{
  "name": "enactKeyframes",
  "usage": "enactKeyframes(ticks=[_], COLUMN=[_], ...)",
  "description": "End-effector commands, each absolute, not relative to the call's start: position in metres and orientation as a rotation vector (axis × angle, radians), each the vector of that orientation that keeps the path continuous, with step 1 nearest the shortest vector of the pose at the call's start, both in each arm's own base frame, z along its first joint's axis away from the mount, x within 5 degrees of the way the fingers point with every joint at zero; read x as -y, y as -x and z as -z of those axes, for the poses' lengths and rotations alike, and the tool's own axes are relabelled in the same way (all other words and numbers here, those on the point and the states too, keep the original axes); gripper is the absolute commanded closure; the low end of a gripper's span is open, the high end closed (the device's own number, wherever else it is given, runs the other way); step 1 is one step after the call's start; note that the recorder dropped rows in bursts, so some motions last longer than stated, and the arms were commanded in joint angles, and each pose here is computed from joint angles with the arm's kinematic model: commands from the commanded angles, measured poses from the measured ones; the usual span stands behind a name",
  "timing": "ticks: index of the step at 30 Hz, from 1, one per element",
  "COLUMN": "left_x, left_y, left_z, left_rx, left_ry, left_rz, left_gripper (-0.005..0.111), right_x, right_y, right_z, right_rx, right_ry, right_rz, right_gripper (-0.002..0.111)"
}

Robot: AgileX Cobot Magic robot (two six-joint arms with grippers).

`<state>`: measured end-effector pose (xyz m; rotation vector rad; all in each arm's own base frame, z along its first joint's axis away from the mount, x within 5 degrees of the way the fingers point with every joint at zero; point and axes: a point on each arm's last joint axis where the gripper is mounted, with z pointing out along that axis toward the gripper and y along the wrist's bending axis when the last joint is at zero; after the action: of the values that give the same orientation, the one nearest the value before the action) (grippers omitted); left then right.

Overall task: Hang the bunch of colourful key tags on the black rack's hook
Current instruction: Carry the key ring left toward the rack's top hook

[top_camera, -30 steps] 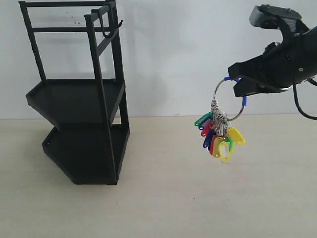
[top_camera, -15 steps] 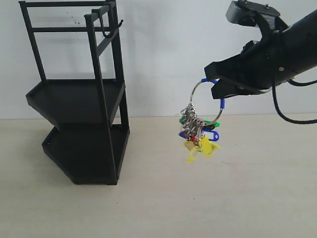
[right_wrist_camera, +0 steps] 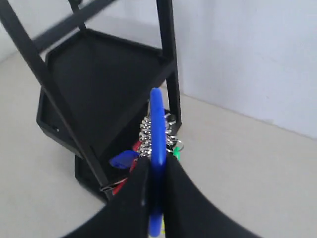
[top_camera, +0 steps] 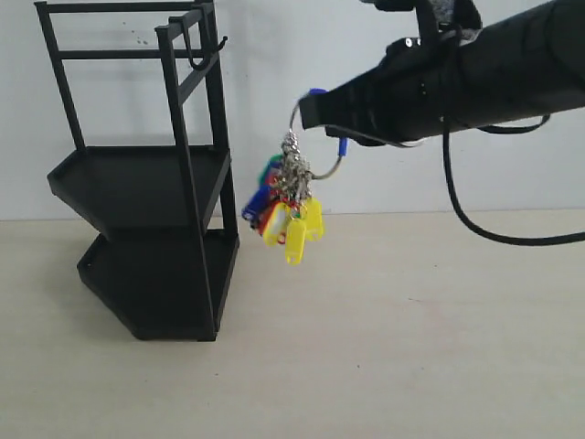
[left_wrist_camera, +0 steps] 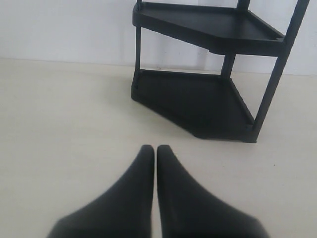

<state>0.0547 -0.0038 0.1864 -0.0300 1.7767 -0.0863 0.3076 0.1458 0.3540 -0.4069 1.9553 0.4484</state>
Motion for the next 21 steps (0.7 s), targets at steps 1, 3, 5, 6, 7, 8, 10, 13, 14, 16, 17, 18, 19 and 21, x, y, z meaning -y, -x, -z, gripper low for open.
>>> enactKeyframes(ticks=[1, 3, 5, 6, 7, 8, 10, 13, 14, 16, 17, 18, 19, 21], left_x=[0.004, 0.004, 0.004, 0.004, 0.004, 0.004, 0.004, 0.004, 0.004, 0.004, 0.004, 0.004, 0.004, 0.004], left_y=[-0.055, -0.055, -0.055, -0.055, -0.055, -0.055, -0.055, -0.055, -0.055, -0.055, -0.055, -0.055, -0.055, -0.055], left_z=[-0.188, -0.188, -0.188, -0.188, -0.188, -0.188, -0.188, -0.188, -0.188, -0.188, -0.188, -0.188, -0.188, -0.188], left_rx=[-1.766, -1.766, -1.766, -1.766, -1.766, -1.766, -1.766, -1.766, -1.766, -1.766, -1.766, -1.766, -1.766, -1.766], left_ry=[0.024, 0.024, 0.024, 0.024, 0.024, 0.024, 0.024, 0.024, 0.024, 0.024, 0.024, 0.024, 0.024, 0.024], left_rz=[0.079, 0.079, 0.079, 0.079, 0.079, 0.079, 0.079, 0.079, 0.079, 0.079, 0.079, 0.079, 0.079, 0.079], left_gripper=[0.102, 0.102, 0.102, 0.102, 0.102, 0.102, 0.102, 0.102, 0.102, 0.102, 0.102, 0.102, 0.102, 0.102], right_x=[-0.163, -0.163, -0.162, -0.162, -0.162, -0.162, -0.166, -0.173, -0.173, -0.174, -0.175, -0.176, -0.177, -0.184], right_y=[-0.301, -0.302, -0.302, -0.303, -0.304, -0.306, -0.314, -0.325, -0.327, -0.331, -0.333, -0.335, -0.337, -0.340], right_z=[-0.375, -0.382, -0.384, -0.385, -0.386, -0.384, -0.375, -0.363, -0.361, -0.358, -0.357, -0.357, -0.357, -0.357], right_rx=[-1.743, -1.662, -1.643, -1.634, -1.620, -1.615, -1.621, -1.608, -1.597, -1.578, -1.576, -1.577, -1.582, -1.588], right_ry=[0.438, 0.411, 0.401, 0.402, 0.393, 0.387, 0.377, 0.358, 0.347, 0.332, 0.329, 0.329, 0.329, 0.327], right_rz=[-0.396, -0.368, -0.360, -0.353, -0.346, -0.341, -0.329, -0.310, -0.302, -0.289, -0.286, -0.287, -0.293, -0.320], right_gripper=[0.109, 0.109, 0.109, 0.109, 0.109, 0.109, 0.109, 0.109, 0.109, 0.109, 0.109, 0.109, 0.109, 0.109])
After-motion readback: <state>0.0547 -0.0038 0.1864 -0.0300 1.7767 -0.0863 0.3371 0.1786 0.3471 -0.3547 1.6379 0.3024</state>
